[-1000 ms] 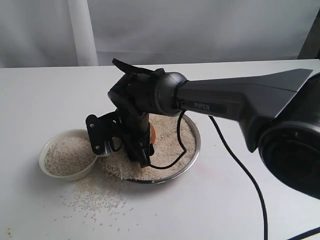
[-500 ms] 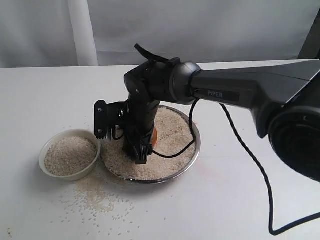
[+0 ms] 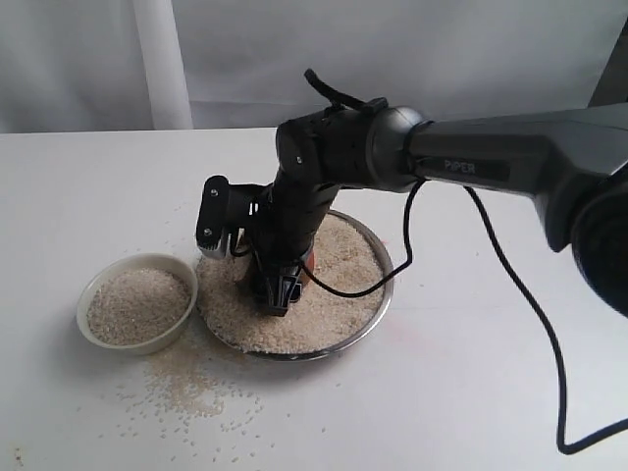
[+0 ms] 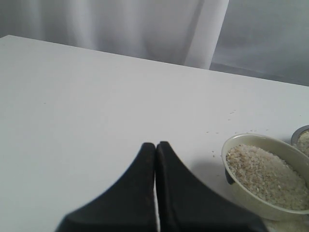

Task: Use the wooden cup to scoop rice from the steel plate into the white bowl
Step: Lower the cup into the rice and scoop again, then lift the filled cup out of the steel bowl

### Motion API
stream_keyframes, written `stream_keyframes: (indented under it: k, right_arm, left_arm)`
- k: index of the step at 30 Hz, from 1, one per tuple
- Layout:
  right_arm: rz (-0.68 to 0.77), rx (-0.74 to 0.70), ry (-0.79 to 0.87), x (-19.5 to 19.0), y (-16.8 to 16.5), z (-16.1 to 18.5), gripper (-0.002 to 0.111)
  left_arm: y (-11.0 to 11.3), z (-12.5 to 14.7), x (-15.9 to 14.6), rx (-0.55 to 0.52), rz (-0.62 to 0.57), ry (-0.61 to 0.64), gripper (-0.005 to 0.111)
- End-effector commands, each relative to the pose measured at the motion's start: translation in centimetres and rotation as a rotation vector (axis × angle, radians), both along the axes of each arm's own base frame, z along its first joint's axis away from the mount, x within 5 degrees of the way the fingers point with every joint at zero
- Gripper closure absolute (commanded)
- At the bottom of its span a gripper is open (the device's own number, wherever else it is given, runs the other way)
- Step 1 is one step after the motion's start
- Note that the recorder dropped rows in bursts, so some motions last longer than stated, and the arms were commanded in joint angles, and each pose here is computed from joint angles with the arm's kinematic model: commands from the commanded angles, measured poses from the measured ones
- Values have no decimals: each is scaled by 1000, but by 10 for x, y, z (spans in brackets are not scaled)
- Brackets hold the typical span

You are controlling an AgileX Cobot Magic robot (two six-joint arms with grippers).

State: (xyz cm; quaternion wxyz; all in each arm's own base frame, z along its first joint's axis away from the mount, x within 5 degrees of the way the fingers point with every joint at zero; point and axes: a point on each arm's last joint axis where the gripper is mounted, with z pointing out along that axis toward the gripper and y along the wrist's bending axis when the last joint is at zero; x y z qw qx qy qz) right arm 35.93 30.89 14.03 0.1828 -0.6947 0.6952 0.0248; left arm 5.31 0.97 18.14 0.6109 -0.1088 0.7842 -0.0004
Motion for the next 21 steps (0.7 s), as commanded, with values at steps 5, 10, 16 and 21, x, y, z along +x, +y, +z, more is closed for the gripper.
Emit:
stream_keyframes:
  k: [5, 10, 16, 21]
  right_arm:
    - [-113, 151, -33, -10, -27, 9, 108]
    - [-226, 251, -97, -19, -48, 17, 108]
    - [-358, 359, -117, -36, -65, 33, 108]
    - [-437, 415, -101, -45, -72, 38, 108]
  left_arm:
    - [0, 2, 0, 3, -1, -12, 107]
    - [0, 2, 0, 3, -1, -12, 107]
    - [0, 2, 0, 3, -1, -12, 107]
    - [0, 2, 0, 3, -1, -12, 107]
